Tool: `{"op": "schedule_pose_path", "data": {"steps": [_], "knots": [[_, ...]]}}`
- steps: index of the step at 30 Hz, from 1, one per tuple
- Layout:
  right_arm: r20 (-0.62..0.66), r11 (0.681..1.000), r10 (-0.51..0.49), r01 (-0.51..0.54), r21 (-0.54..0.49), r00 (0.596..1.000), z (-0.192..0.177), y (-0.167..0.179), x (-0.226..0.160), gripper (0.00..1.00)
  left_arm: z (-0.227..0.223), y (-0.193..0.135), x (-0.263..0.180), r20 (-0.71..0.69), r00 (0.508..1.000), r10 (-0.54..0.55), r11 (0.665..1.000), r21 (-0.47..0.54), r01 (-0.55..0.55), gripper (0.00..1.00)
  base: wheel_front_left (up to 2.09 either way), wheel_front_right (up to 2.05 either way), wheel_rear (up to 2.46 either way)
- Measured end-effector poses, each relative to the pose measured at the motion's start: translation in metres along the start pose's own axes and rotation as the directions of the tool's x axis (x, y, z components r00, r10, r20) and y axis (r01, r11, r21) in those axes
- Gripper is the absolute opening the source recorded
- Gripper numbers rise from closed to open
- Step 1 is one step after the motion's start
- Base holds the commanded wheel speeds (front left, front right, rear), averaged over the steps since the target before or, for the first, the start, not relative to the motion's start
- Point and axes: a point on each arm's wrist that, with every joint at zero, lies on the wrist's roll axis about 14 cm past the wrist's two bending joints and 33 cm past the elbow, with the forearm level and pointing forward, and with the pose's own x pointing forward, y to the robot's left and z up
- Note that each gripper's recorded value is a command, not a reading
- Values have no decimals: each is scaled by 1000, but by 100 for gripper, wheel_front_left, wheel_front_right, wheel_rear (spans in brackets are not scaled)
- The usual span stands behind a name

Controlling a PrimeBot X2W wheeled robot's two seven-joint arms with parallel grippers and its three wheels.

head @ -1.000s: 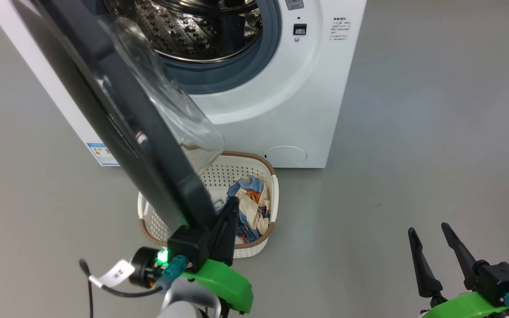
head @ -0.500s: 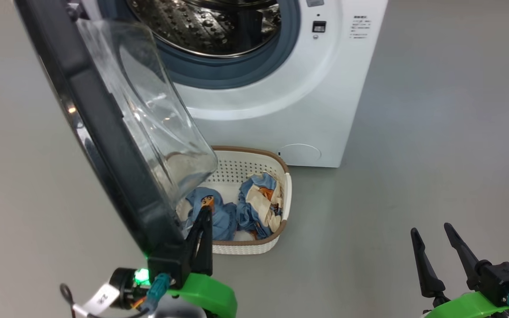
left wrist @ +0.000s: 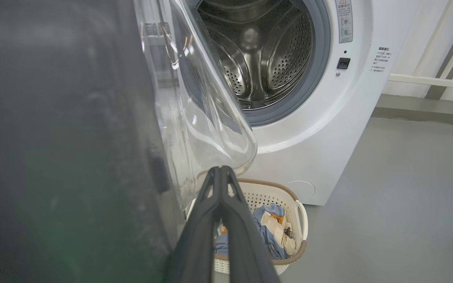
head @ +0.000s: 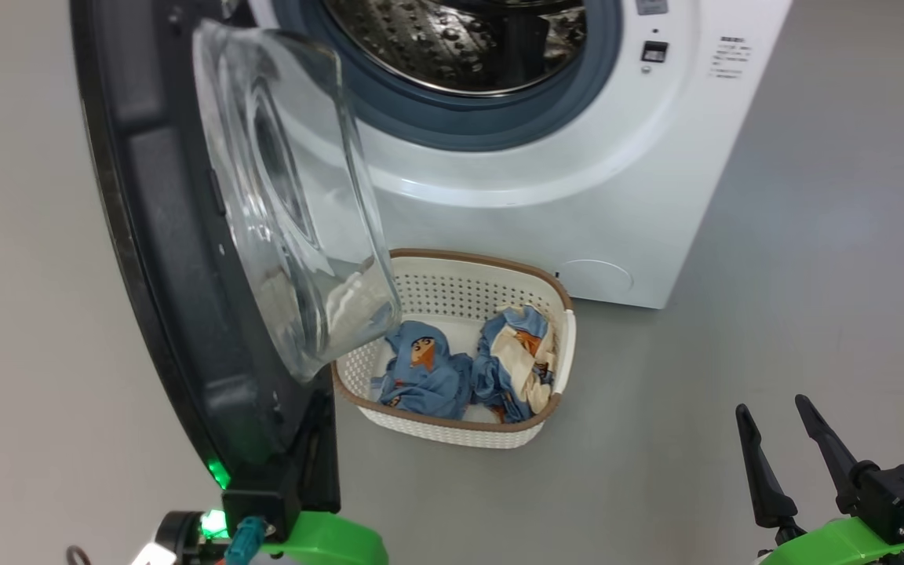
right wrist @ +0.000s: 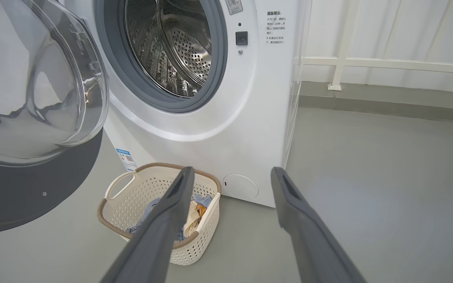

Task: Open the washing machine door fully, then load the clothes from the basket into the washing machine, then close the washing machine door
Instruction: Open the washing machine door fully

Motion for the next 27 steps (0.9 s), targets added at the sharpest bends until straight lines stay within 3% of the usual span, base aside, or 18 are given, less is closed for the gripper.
{"op": "schedule_pose_path", "data": {"steps": [18,27], "knots": [[2,997,73,-73,9,997,-2,24,15,100,16,73,-9,67,978,199,978,41,-202,0,0,0,0],[-9,998,69,-69,3,998,-7,18,17,100,24,116,-4,97,944,317,946,47,-322,0,0,0,0]]}}
